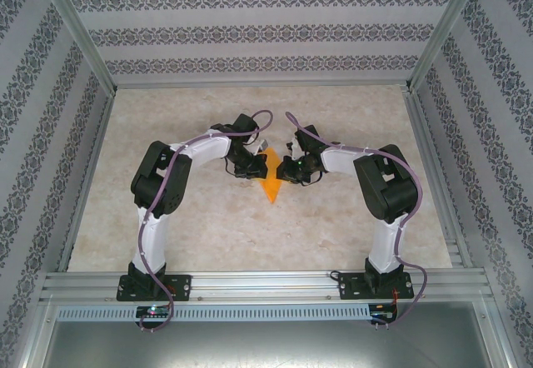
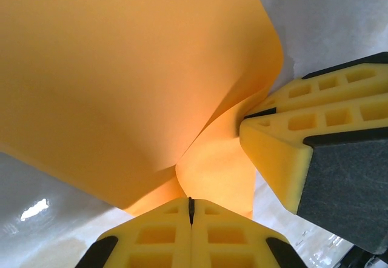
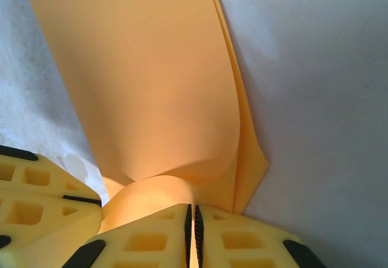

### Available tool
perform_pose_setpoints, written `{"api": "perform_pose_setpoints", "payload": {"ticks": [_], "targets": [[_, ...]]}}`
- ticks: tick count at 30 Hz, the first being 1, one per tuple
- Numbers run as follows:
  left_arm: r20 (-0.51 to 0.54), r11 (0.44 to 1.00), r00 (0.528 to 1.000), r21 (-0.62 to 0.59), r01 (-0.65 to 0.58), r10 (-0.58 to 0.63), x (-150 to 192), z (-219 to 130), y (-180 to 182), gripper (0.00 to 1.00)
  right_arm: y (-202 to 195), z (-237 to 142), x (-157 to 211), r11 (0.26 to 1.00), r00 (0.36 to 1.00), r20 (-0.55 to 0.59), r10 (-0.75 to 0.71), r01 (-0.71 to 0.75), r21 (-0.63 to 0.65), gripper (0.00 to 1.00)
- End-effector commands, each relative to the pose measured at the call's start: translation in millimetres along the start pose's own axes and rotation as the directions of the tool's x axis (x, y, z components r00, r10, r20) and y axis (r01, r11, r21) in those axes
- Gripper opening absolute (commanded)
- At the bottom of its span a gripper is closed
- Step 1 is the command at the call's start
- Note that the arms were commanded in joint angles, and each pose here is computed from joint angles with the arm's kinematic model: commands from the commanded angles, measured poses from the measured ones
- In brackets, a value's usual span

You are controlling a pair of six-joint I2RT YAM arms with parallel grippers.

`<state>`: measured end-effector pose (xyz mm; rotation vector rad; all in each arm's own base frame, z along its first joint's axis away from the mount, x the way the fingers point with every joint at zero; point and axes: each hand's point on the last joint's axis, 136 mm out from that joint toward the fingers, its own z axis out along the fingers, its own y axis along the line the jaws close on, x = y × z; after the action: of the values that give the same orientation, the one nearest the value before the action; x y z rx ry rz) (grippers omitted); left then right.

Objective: Fold a paper plane with a square sheet of paper (pick it up from the middle)

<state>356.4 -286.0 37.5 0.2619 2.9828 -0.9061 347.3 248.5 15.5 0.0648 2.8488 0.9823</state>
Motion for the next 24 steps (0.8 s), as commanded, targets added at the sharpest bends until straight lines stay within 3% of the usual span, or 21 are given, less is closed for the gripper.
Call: {"api": "perform_pose_setpoints", "payload": {"ticks": [1, 10, 24], "targets": [[-0.011, 0.999, 0.999, -0.035, -0.031, 0.031, -2, 4, 2, 0.00, -19, 8, 13, 0.997, 0.999, -0.029, 0.014, -0.012, 0.079, 0.14], [-0.024, 0.994, 0.999, -0.093, -0.051, 0.049, -4, 11, 16, 0.00, 3, -1, 3, 1.000, 0.999, 0.018, -0.029, 0.029, 0.003, 0.22], [-0.054, 0.988, 0.997, -0.138, -0.070, 0.063, -1, 19, 29, 0.00, 18, -16, -8, 0.999, 0.996, 0.085, -0.027, 0.030, -0.025, 0.20]]}}
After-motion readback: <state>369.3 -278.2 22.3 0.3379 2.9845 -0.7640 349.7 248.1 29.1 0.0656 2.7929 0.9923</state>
